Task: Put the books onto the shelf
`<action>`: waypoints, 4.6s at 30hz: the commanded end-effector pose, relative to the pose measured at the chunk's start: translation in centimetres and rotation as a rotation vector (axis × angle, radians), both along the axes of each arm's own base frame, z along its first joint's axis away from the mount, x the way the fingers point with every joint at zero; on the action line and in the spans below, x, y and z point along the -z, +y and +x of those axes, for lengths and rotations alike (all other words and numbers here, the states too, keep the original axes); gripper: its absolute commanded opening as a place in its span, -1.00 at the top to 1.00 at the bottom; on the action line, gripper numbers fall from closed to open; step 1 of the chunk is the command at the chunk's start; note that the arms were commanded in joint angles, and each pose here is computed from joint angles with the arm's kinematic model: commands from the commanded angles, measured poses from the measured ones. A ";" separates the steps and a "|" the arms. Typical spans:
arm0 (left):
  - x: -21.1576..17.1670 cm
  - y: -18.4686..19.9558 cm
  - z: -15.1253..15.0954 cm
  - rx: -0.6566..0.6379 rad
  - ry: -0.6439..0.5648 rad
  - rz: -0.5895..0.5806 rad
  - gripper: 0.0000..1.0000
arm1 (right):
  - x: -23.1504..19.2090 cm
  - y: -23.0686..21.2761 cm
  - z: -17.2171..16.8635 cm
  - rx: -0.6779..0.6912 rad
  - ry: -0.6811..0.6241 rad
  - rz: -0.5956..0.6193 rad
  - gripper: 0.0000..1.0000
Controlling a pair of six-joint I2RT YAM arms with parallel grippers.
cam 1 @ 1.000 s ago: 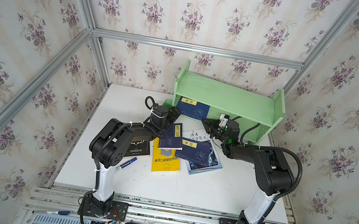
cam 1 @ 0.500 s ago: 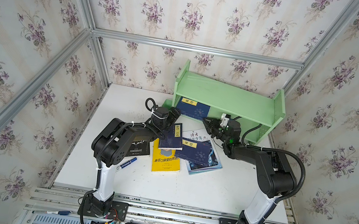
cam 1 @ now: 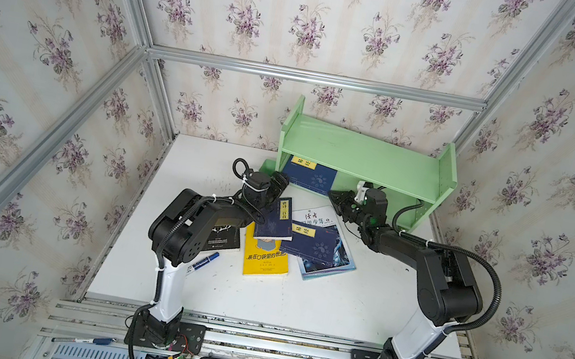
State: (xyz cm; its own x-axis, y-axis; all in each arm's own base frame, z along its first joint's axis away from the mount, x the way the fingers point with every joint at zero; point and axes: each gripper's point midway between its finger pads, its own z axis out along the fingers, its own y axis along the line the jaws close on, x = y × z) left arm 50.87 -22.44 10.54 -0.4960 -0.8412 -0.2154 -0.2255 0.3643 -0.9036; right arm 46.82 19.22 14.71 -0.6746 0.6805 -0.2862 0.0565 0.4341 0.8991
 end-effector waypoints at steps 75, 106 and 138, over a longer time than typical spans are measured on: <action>4.5 4.2 -14.1 0.483 0.164 0.380 -0.76 | 4.6 9.1 -10.3 -0.253 -0.076 -0.565 -0.05; 2.1 1.8 -13.7 0.513 0.016 0.035 -0.11 | 11.8 11.4 -11.1 -0.353 0.102 -0.642 0.38; -5.7 1.7 -19.1 0.609 -0.084 0.120 0.75 | -3.7 7.4 -13.0 -0.359 -0.199 -0.399 -0.33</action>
State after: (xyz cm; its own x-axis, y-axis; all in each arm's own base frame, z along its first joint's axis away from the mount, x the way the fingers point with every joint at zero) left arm 33.68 -20.79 16.02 -0.8379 -0.4557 -0.3004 0.0928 0.4234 -0.9012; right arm 34.58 27.05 16.38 -0.7723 0.2444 -0.5864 -0.2606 0.7199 0.6433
